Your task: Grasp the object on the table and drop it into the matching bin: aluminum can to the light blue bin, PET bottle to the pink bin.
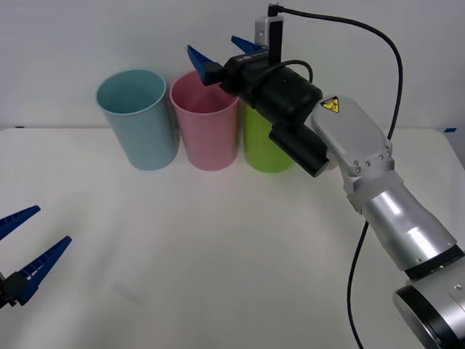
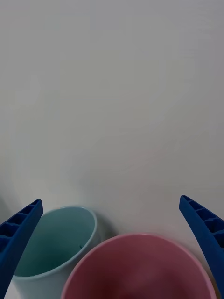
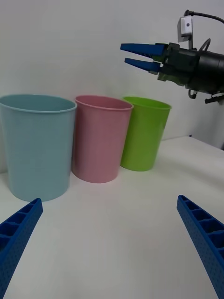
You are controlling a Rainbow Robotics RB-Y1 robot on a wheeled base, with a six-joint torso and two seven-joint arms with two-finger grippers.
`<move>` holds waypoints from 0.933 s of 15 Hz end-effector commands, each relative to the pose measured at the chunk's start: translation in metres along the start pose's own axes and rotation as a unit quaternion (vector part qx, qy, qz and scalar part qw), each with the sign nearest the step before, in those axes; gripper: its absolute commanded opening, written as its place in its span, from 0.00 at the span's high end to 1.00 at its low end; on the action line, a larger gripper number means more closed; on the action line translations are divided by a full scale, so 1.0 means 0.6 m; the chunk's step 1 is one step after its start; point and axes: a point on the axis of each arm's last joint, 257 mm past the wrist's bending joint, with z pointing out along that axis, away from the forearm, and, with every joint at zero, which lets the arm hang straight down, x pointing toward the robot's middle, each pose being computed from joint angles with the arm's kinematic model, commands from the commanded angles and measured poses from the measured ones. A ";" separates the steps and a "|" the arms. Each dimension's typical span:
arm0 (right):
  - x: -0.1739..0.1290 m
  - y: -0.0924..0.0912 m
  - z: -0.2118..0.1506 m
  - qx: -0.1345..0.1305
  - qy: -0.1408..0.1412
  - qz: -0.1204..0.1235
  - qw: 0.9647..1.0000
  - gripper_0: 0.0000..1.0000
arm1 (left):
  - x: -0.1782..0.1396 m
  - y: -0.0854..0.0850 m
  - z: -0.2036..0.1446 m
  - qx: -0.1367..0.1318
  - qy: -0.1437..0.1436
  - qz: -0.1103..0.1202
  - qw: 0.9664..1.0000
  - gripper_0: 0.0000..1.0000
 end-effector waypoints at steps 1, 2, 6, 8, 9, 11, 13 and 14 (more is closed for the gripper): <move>0.008 0.007 -0.045 -0.010 0.000 -0.008 1.000 0.00 | 0.000 0.000 0.000 0.000 0.000 0.000 1.000 0.00; 0.013 0.006 -0.062 -0.010 0.001 -0.011 1.000 0.00 | 0.000 0.000 0.000 0.000 0.000 0.000 1.000 0.00; 0.030 0.017 -0.141 -0.019 0.007 -0.022 1.000 0.00 | 0.000 0.000 0.000 0.000 0.000 0.000 1.000 0.00; 0.048 0.020 -0.183 -0.020 0.017 -0.027 0.999 0.00 | 0.000 0.000 0.000 0.000 0.000 0.000 1.000 0.00; 0.054 0.024 -0.201 -0.021 0.020 -0.027 0.999 0.00 | 0.000 0.000 0.000 0.000 0.000 0.000 1.000 0.00; 0.071 0.032 -0.245 -0.021 0.031 -0.029 0.999 0.00 | 0.000 0.000 0.000 0.000 0.000 0.000 1.000 0.00; 0.088 0.044 -0.283 -0.025 0.043 -0.029 0.998 0.00 | 0.000 0.000 0.000 0.000 0.000 0.000 1.000 0.00; 0.095 0.046 -0.304 -0.027 0.050 -0.028 0.998 0.00 | 0.000 0.000 0.000 0.000 0.000 0.000 1.000 0.00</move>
